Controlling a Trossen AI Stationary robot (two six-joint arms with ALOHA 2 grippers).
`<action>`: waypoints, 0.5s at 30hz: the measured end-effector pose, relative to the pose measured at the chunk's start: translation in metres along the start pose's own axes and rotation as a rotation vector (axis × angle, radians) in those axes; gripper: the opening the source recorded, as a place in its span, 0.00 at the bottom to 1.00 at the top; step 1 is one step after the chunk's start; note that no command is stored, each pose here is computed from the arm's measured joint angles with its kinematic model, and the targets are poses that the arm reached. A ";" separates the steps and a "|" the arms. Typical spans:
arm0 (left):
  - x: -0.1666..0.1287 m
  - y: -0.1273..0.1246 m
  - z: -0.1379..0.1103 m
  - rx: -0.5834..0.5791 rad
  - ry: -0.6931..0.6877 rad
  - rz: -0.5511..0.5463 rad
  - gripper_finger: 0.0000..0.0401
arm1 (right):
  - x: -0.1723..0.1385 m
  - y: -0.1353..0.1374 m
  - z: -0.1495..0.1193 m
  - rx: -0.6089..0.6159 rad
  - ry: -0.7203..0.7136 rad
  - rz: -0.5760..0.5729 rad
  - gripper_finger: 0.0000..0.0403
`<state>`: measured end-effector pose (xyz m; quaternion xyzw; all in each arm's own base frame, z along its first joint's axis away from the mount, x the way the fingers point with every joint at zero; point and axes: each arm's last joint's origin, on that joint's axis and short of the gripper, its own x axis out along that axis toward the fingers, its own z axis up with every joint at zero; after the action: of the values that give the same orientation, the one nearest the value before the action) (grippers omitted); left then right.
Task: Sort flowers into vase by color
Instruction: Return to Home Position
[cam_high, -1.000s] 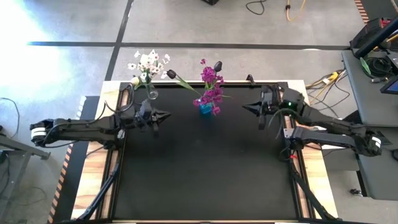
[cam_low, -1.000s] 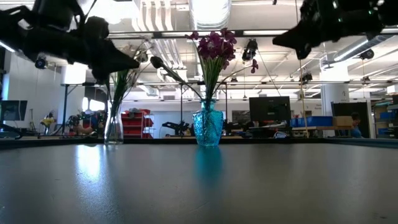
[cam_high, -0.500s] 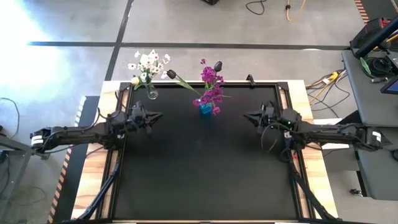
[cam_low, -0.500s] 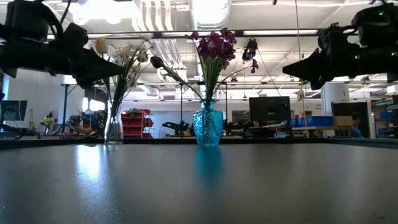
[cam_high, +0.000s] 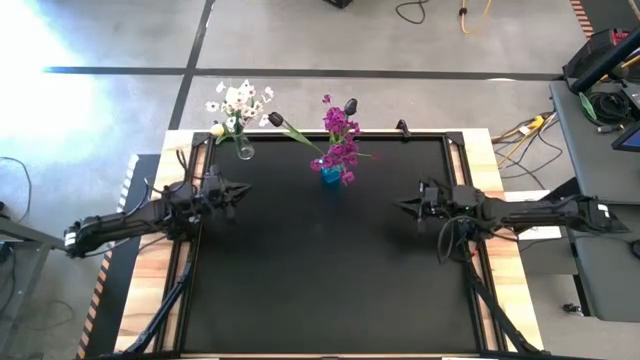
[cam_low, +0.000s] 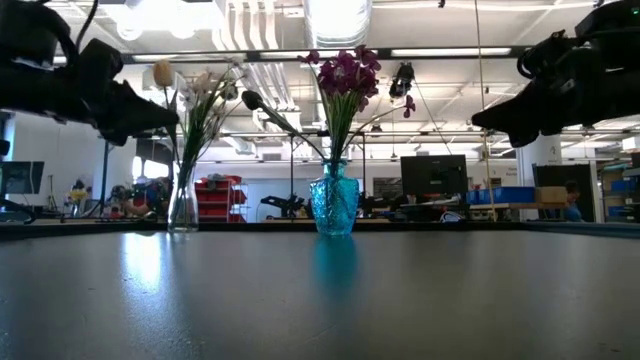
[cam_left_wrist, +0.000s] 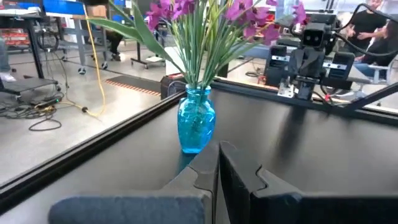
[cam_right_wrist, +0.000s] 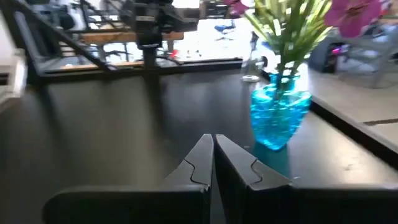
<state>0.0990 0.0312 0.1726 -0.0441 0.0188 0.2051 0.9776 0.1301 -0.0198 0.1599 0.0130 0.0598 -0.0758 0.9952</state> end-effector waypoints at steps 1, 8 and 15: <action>-0.002 0.001 -0.003 -0.001 -0.001 0.000 0.00 | -0.002 0.000 0.001 0.011 -0.010 0.020 0.02; -0.008 0.002 -0.001 0.007 -0.070 -0.023 0.00 | -0.020 -0.006 0.005 0.016 -0.060 0.040 0.02; -0.007 0.002 -0.003 0.011 -0.095 -0.034 0.00 | -0.031 -0.011 0.002 0.047 -0.093 0.015 0.02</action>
<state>0.0919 0.0305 0.1702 -0.0294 -0.0274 0.1901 0.9809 0.0985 -0.0257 0.1652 0.0331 0.0116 -0.0702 0.9969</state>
